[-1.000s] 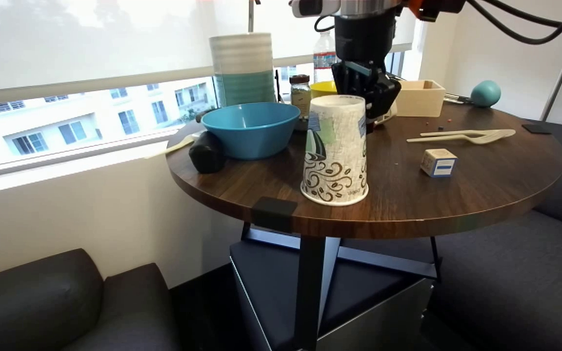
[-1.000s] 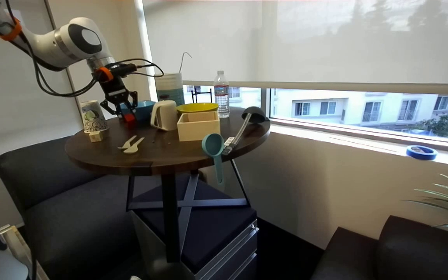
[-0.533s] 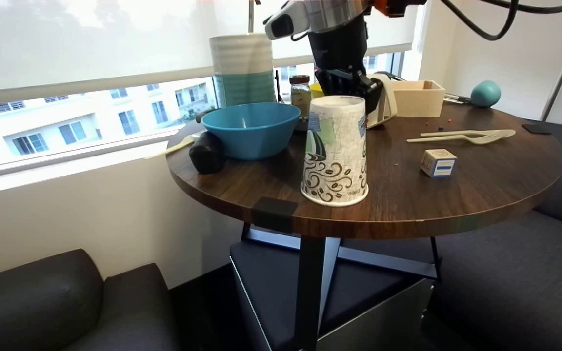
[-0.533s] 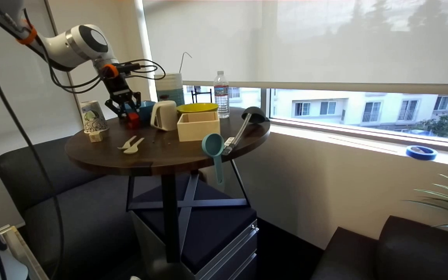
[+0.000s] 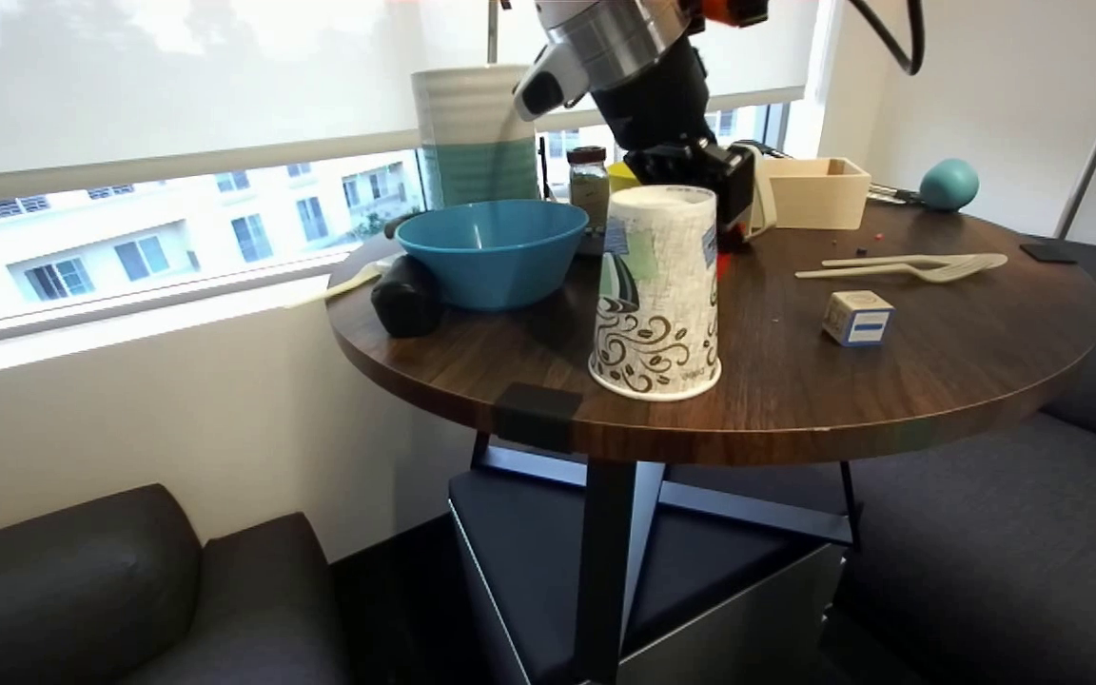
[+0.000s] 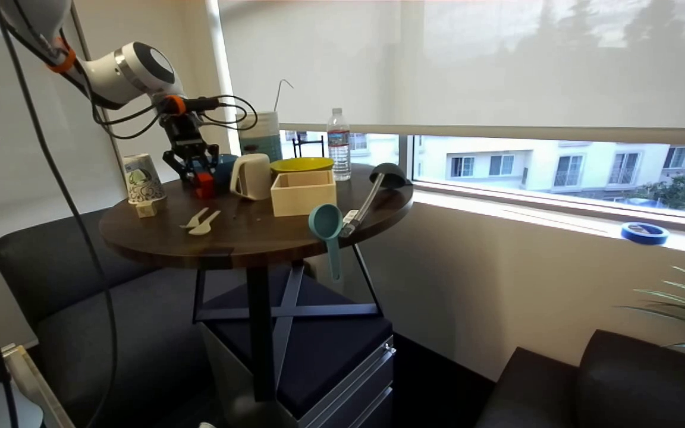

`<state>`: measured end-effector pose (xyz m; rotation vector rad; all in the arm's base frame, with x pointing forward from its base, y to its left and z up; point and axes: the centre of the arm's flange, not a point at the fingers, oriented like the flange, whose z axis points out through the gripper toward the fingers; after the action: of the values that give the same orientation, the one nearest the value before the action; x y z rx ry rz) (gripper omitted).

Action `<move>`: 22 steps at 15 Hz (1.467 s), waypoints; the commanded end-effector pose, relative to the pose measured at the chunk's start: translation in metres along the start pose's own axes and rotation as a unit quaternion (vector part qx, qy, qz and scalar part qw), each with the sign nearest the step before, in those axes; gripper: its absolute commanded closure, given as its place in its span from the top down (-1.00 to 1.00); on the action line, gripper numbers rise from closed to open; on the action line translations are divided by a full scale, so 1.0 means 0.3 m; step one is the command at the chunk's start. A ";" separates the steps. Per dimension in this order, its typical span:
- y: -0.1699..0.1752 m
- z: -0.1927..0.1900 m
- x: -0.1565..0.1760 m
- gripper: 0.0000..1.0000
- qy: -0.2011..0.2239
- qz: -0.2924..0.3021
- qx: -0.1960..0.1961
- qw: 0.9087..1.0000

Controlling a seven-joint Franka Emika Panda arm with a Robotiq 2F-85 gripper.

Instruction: Pick up the red block and place it standing lengthwise on the table, pick up the paper cup and cover the red block on the table

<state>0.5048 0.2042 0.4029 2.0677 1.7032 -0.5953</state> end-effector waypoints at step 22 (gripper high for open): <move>-0.165 0.096 0.007 -0.83 -0.069 0.068 0.052 0.994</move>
<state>0.4371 0.1824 0.3876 2.1365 1.4854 -0.7724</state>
